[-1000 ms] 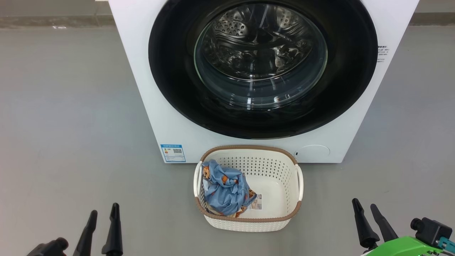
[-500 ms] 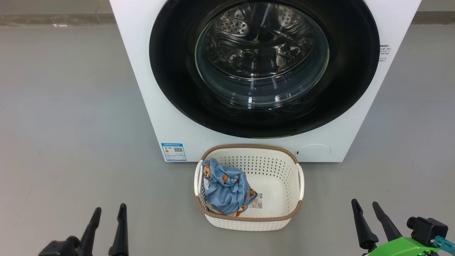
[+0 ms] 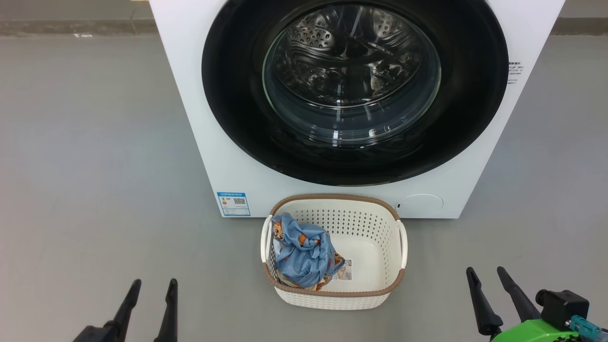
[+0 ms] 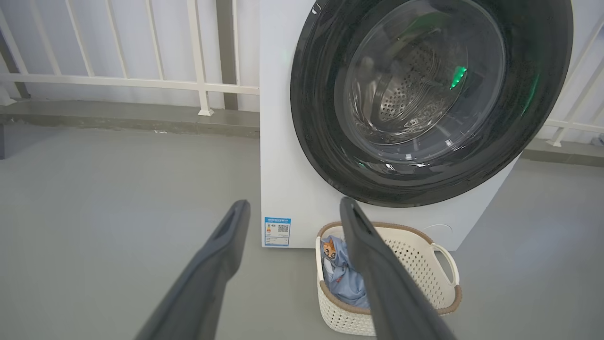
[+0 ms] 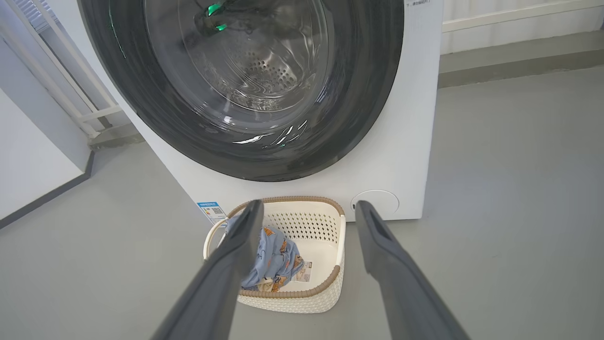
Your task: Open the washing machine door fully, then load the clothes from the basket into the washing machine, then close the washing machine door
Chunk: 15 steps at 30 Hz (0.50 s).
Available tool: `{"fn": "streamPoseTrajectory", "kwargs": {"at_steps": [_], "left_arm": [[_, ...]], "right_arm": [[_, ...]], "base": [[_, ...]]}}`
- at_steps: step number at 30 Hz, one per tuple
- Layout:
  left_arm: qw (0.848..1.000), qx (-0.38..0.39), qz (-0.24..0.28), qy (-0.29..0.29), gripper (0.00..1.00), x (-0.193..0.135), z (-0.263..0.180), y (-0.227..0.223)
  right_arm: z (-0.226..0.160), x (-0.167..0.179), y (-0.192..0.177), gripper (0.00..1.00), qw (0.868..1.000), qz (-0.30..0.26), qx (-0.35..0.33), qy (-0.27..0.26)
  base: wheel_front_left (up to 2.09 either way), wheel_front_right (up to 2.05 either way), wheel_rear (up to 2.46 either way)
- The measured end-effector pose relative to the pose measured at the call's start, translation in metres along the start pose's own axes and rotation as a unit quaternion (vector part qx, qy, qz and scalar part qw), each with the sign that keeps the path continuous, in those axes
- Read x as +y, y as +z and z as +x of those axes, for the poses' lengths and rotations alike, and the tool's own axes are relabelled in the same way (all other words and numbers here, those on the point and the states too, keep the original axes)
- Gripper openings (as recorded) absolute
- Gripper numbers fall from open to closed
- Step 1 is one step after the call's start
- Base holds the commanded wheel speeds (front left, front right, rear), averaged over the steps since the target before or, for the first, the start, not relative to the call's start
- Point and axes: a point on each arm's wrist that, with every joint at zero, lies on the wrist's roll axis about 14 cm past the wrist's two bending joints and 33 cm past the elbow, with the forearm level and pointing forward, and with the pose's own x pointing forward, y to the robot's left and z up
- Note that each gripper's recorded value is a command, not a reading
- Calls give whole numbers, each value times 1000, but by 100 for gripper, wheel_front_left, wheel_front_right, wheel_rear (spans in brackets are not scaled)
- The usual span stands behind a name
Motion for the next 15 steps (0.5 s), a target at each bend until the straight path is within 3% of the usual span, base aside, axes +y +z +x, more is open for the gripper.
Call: {"fn": "streamPoseTrajectory", "kwargs": {"at_steps": [10, 15], "left_arm": [[998, -4, 53, -14, 100, -2, 0, 1], [998, -1, 54, -14, 100, -2, -1, -1]], "right_arm": [[-1, 0, 4, 100, 999, -52, -11, 9], [-1, -1, 6, 100, 998, -54, -13, 7]], "base": [[0, 0, 0], [0, 0, 0]]}}
